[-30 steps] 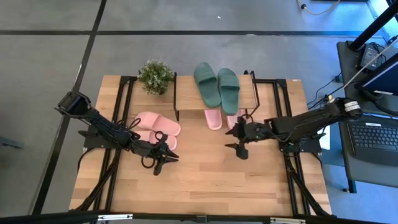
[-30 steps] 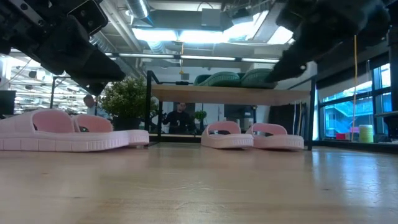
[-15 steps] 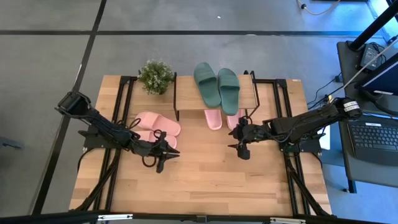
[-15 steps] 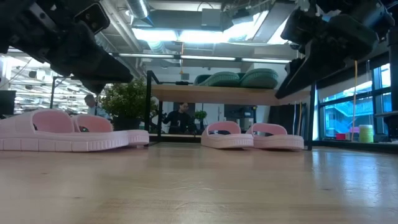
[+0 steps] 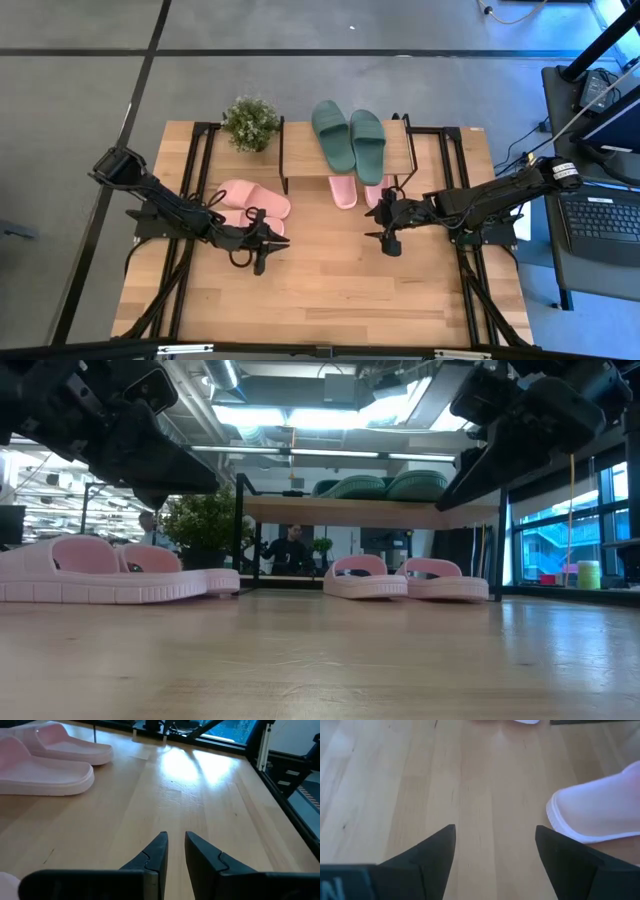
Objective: Pick and place slides into the shelf
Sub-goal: Put the pink slipper under the shelf
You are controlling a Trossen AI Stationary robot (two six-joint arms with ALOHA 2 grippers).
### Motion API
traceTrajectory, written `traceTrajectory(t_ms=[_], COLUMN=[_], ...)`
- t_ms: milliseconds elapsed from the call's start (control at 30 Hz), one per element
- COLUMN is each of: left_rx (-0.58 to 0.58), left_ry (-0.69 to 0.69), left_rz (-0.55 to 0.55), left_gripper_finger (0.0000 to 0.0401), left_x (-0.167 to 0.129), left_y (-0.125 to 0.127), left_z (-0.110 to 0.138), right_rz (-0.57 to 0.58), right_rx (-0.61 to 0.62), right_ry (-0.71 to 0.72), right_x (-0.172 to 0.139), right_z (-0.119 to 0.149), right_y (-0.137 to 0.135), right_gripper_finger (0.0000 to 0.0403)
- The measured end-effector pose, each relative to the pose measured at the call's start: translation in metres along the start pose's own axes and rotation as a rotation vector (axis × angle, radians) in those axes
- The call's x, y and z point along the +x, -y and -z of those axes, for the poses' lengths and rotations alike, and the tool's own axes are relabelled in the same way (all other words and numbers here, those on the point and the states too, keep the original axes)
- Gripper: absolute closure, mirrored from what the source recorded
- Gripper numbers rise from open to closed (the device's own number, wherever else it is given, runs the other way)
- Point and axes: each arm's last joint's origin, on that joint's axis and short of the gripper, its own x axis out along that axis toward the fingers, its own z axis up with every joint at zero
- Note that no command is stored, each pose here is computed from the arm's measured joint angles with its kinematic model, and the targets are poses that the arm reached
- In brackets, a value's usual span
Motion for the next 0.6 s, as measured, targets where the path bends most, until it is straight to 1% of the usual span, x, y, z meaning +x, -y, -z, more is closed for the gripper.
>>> traceTrajectory(t_ms=[167,367,600], left_rx=[0.000,0.000,0.001], left_ry=[0.000,0.000,0.000], left_rz=[0.000,0.000,0.000], left_gripper_finger=[0.0344,0.0344,0.0344], left_x=[0.0000,0.0000,0.0000], left_y=[0.0000,0.0000,0.0000], left_z=[0.0000,0.0000,0.0000], right_rz=[-0.001,-0.004,-0.006], right_rx=[-0.035,-0.042,-0.105], right_ry=[0.010,0.038,0.088], right_x=[0.0000,-0.0001,-0.0003], right_z=[-0.0010,-0.0037,-0.0086], right_y=[-0.0001,-0.0005,-0.0007], right_gripper_finger=[0.0129,0.0129,0.0129])
